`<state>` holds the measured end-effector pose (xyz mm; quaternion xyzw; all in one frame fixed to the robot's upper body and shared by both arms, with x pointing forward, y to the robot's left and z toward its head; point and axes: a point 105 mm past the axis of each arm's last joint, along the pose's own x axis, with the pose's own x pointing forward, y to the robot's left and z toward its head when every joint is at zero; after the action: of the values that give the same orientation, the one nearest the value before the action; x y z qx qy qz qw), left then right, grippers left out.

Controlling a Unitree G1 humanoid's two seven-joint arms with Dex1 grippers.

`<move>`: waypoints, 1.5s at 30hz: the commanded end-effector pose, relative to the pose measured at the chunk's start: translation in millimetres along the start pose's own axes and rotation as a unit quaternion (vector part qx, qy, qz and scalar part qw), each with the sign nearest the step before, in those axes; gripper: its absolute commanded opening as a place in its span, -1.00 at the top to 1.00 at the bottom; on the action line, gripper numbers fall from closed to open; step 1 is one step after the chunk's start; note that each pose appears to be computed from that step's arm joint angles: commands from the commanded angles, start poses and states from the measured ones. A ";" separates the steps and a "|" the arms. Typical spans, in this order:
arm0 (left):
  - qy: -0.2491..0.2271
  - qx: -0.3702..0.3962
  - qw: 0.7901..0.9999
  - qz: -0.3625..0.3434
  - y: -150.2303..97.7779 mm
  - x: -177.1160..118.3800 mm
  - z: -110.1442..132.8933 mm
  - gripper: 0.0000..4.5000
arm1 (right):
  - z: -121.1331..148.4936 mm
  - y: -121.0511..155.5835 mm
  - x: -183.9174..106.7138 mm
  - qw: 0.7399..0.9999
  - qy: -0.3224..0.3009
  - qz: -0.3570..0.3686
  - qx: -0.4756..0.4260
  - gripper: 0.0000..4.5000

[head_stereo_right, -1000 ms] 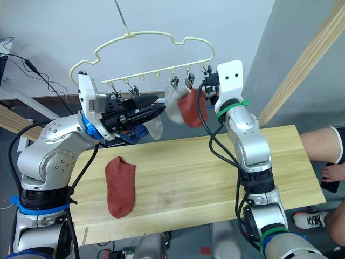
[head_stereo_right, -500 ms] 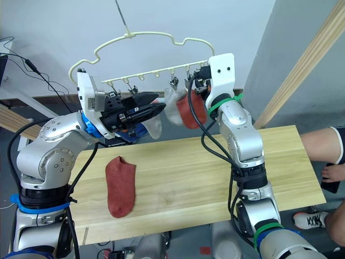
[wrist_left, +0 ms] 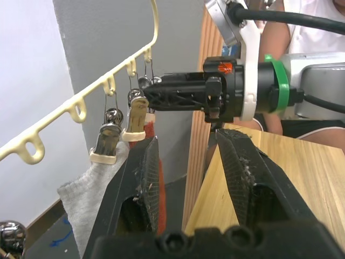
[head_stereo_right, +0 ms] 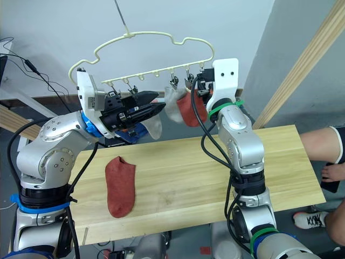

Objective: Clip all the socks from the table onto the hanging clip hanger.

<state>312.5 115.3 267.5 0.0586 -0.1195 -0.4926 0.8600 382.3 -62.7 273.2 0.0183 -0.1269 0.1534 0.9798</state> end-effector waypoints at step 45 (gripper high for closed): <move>-0.031 0.001 0.999 -0.025 -6.6 2.9 17.3 0.16 | 25.1 8.1 -4.7 0.998 -0.049 0.010 0.048 0.16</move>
<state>311.3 110.8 270.9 0.0413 -0.1202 -0.5091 0.8513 380.4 -60.4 274.2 0.0595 -0.1217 0.1583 0.9781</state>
